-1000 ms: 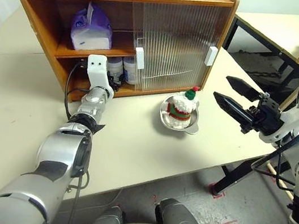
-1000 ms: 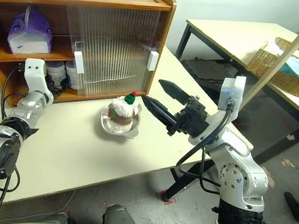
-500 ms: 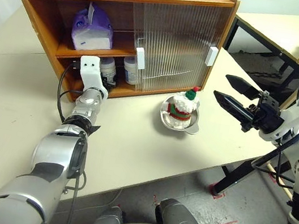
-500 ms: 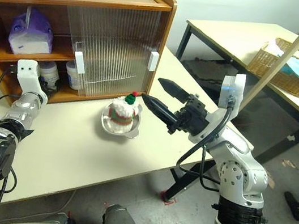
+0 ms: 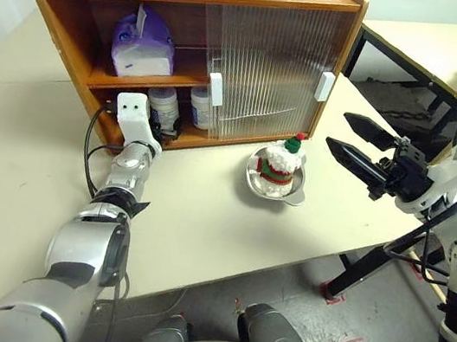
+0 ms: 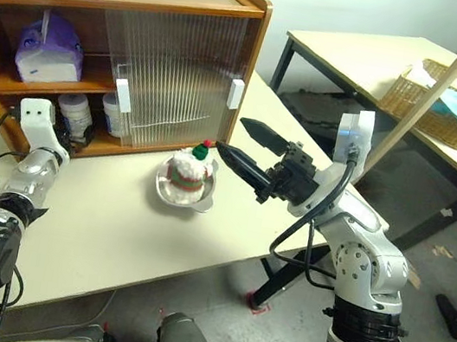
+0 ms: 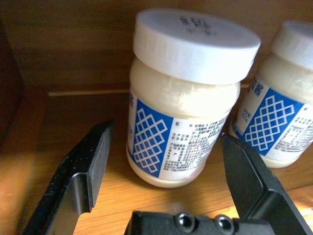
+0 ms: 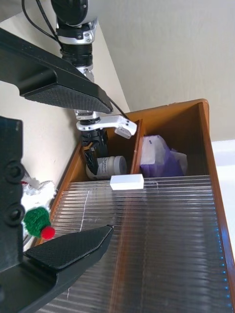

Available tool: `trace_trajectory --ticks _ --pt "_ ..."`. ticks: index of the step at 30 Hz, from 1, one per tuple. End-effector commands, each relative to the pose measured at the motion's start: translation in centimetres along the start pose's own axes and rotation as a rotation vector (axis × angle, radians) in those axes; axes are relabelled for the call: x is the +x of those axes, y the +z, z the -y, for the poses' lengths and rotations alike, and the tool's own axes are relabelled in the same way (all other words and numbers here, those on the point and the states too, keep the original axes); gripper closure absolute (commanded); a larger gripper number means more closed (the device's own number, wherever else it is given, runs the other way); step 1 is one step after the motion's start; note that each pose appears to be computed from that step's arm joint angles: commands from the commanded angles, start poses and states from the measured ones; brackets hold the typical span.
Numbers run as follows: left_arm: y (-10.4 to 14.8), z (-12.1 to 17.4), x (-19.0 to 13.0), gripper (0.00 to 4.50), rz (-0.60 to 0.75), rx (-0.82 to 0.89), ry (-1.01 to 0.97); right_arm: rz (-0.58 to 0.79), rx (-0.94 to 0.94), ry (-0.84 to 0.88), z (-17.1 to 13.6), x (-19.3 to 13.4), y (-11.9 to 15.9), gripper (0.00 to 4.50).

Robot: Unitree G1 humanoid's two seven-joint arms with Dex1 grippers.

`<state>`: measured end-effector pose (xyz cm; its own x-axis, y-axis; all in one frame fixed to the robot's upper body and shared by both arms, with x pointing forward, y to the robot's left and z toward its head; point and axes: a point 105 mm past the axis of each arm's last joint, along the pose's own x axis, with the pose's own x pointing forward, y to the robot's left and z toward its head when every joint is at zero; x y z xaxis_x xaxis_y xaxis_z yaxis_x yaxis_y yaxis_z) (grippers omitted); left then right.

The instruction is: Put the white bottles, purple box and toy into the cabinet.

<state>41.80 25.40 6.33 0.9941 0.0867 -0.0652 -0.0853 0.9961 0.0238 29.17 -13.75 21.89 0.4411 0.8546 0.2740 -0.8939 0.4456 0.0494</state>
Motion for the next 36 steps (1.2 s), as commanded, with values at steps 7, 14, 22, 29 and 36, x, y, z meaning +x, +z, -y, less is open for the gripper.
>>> trace_trajectory --ticks 7,14,22,29,36 --pt "1.0 0.9 -1.6 0.03 0.079 -0.005 -0.074 -0.015 0.018 0.033 -0.1 0.7 -0.4 0.00" --pt "1.7 4.3 -4.9 0.03 0.078 0.043 -0.272 -0.019 0.019 0.034 0.0 0.7 -0.3 0.00" --pt "4.3 11.6 -8.0 0.42 0.098 0.005 -0.577 -0.018 0.021 0.031 0.1 0.7 -0.6 0.00" --pt "6.6 16.9 -8.2 2.76 0.157 -0.039 -0.707 -0.018 0.016 0.011 0.3 0.4 -0.7 0.00" --pt "7.0 19.4 -6.9 4.47 0.165 -0.058 -0.707 -0.022 -0.011 -0.033 0.8 0.0 -0.8 0.00"
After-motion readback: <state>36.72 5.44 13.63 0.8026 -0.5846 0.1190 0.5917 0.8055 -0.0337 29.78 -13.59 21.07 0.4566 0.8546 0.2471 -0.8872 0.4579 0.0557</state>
